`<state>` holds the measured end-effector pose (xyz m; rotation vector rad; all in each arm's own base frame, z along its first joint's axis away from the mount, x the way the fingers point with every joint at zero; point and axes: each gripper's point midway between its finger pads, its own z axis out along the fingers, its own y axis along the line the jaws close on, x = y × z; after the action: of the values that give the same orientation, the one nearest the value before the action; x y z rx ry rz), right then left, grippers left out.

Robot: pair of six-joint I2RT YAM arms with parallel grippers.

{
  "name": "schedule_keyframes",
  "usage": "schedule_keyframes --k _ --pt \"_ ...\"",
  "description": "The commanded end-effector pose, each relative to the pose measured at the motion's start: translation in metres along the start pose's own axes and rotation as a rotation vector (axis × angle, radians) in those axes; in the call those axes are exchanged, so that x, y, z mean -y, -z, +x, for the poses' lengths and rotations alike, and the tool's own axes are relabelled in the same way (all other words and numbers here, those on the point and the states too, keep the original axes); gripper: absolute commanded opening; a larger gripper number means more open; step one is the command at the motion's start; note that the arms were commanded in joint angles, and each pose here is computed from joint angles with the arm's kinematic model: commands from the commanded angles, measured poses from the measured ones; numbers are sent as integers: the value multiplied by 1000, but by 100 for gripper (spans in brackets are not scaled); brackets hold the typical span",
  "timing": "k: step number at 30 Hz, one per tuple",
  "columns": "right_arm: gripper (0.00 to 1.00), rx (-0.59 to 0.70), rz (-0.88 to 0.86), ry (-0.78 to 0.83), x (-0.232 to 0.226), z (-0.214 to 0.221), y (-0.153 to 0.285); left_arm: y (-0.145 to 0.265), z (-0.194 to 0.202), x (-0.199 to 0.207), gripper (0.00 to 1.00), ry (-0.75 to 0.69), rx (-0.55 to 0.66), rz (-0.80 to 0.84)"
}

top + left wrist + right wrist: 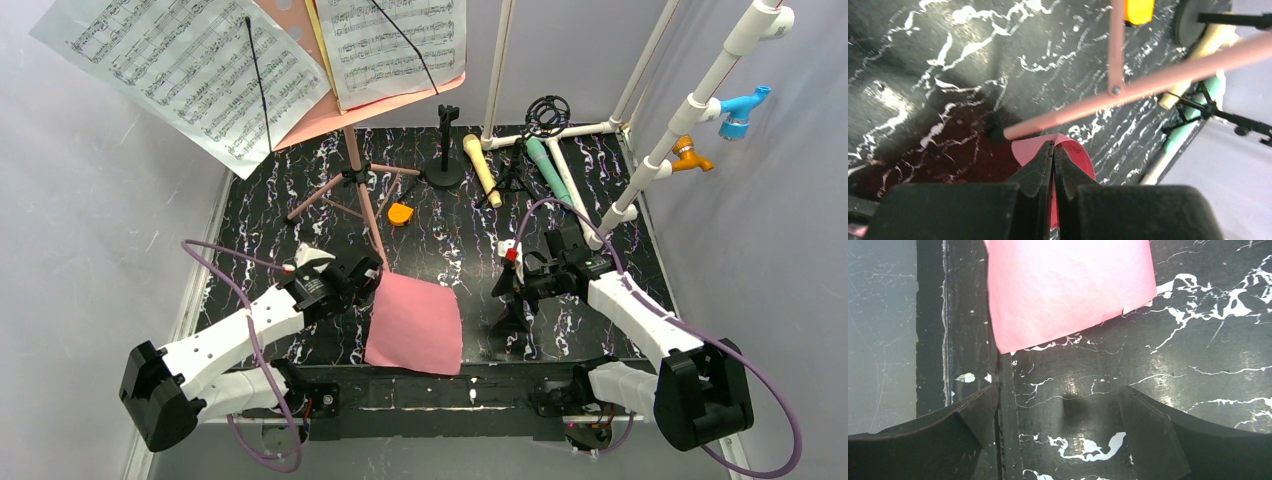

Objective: Pack up the instrument practice props
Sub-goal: Place the sheet music at the center of the board.

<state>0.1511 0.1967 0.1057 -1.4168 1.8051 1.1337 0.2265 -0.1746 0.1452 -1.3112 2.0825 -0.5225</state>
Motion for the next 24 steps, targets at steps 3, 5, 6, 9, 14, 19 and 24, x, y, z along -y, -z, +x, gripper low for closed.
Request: schedule_keyframes --k 3,5,6,9,14,19,24 --pt "100 58 11 36 1 -10 5 -17 -12 -17 17 -21 0 -17" --pt "100 61 11 38 1 -11 6 -14 -12 -16 33 -61 -11 -14" --pt "100 62 11 38 1 -11 6 -11 -12 -16 41 -80 -18 -16" --pt "100 63 10 35 1 -10 6 -4 -9 -19 60 -118 -52 -21" --pt "100 63 6 33 1 -9 7 4 6 -35 72 -141 -159 -1" --pt "100 65 3 33 1 -10 7 5 25 -40 83 -182 -266 129" --pt "100 67 1 36 0 -10 8 11 25 -49 95 -339 -276 266"
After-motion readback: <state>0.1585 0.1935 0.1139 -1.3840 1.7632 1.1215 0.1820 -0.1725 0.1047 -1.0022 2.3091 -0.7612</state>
